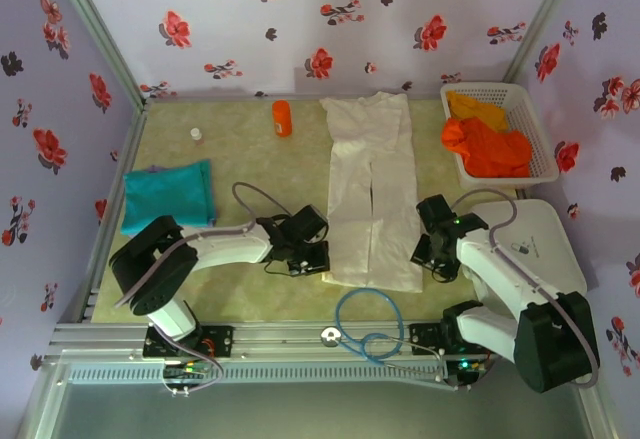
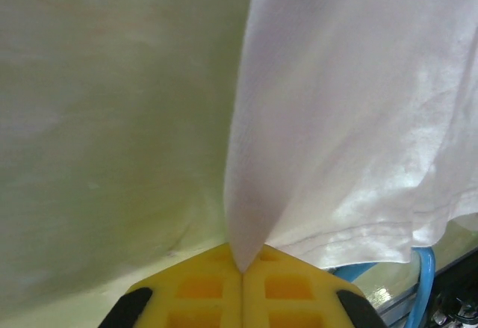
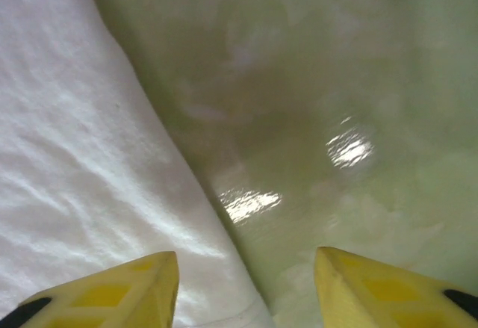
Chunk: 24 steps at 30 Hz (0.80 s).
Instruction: Fold and stack the t-shirts
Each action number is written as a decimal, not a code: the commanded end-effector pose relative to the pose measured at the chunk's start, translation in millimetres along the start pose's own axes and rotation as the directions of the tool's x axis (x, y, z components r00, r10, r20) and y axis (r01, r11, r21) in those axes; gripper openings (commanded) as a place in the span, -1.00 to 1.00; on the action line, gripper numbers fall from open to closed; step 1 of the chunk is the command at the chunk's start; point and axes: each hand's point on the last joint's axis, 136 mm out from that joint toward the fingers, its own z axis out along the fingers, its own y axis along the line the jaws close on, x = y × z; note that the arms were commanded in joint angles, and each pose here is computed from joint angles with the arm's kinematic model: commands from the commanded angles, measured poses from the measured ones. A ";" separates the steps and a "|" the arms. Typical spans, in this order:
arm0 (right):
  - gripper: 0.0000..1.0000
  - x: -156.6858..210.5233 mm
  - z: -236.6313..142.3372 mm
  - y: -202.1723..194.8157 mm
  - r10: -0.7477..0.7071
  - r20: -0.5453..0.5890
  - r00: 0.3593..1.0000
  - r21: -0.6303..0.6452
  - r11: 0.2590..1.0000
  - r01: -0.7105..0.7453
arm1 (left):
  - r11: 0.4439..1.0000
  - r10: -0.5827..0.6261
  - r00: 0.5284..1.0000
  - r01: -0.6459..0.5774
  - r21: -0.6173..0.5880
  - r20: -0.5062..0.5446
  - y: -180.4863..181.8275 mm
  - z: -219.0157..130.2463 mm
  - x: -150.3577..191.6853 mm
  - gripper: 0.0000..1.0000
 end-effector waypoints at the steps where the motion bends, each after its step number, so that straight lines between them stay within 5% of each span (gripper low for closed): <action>1: -0.11 19.5 5.7 13.8 0.012 -0.084 0.996 -0.090 0.996 -0.020 | 0.997 0.007 1.000 -0.008 -0.081 -0.007 27.7 -8.7 6.0 -1.00; 9: -0.19 42.3 4.6 25.3 -0.026 -0.121 0.992 -0.165 0.986 0.006 | 0.996 0.013 1.000 -0.014 -0.088 -0.013 31.3 -9.2 8.1 -0.98; 24: -0.19 63.7 15.2 9.1 -0.035 -0.152 0.988 -0.087 0.996 0.022 | 0.996 0.021 1.000 -0.022 -0.082 -0.013 27.0 -7.1 5.2 -0.97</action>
